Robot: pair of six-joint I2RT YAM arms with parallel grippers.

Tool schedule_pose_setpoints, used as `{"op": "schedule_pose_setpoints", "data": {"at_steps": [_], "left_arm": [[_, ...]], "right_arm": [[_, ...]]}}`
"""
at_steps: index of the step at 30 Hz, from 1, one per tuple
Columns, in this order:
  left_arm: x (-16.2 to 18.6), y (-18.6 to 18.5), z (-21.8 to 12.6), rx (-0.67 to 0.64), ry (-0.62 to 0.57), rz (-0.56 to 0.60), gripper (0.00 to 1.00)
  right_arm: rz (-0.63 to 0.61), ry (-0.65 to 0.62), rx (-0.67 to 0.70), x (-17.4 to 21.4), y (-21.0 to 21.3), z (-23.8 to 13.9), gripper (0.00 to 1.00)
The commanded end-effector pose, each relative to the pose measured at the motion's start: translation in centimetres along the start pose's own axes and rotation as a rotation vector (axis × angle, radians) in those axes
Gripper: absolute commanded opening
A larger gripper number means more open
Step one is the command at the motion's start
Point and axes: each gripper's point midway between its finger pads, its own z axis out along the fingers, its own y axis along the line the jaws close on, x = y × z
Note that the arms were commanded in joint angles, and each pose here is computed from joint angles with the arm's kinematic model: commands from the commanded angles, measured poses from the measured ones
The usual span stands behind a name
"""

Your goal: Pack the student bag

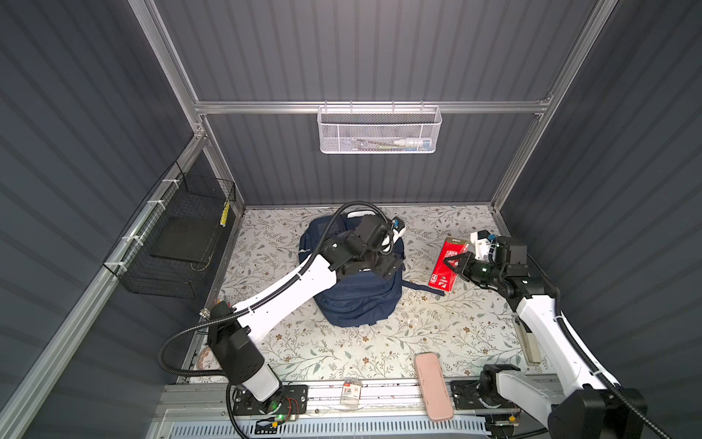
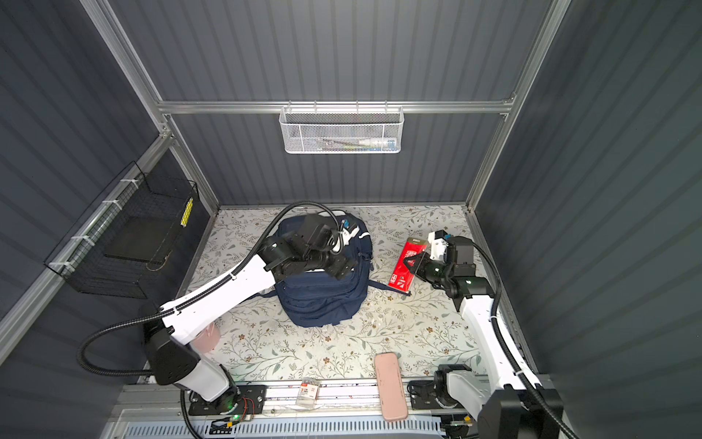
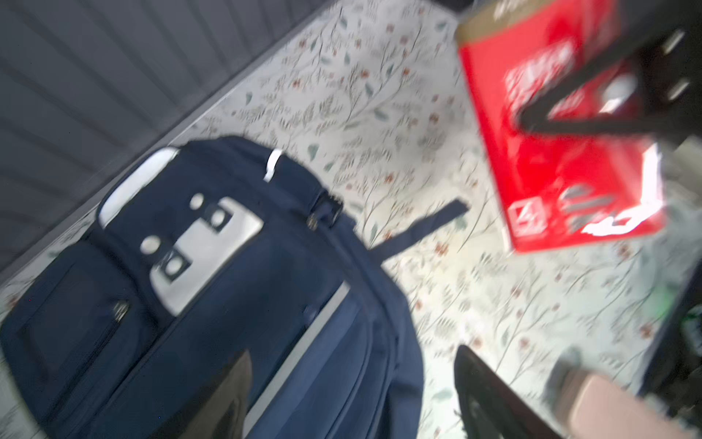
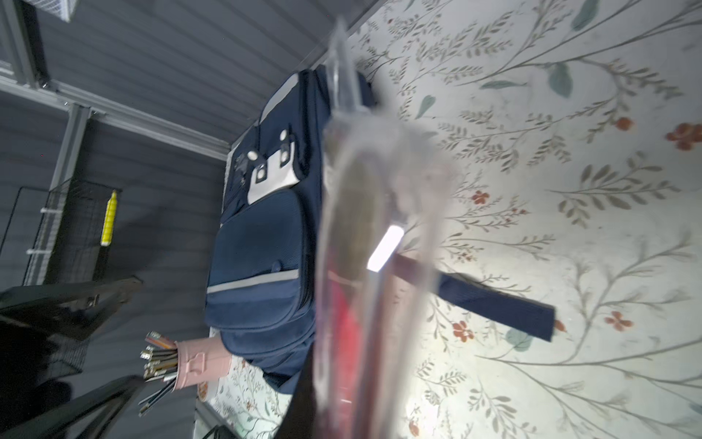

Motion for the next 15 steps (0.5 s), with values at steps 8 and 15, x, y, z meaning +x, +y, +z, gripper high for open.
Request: {"op": "schedule_pose_setpoints", "data": {"at_steps": [8,15], "left_arm": [[9.3,3.6,3.8,-0.217,0.315,0.284,0.84],[9.8,4.0,5.7,-0.248,0.348,0.295,0.82]], "right_arm": [[-0.049,0.093,-0.093,2.5,3.7,0.3,0.05],[-0.044,0.092,-0.077,3.2,3.0,0.3,0.05]]}}
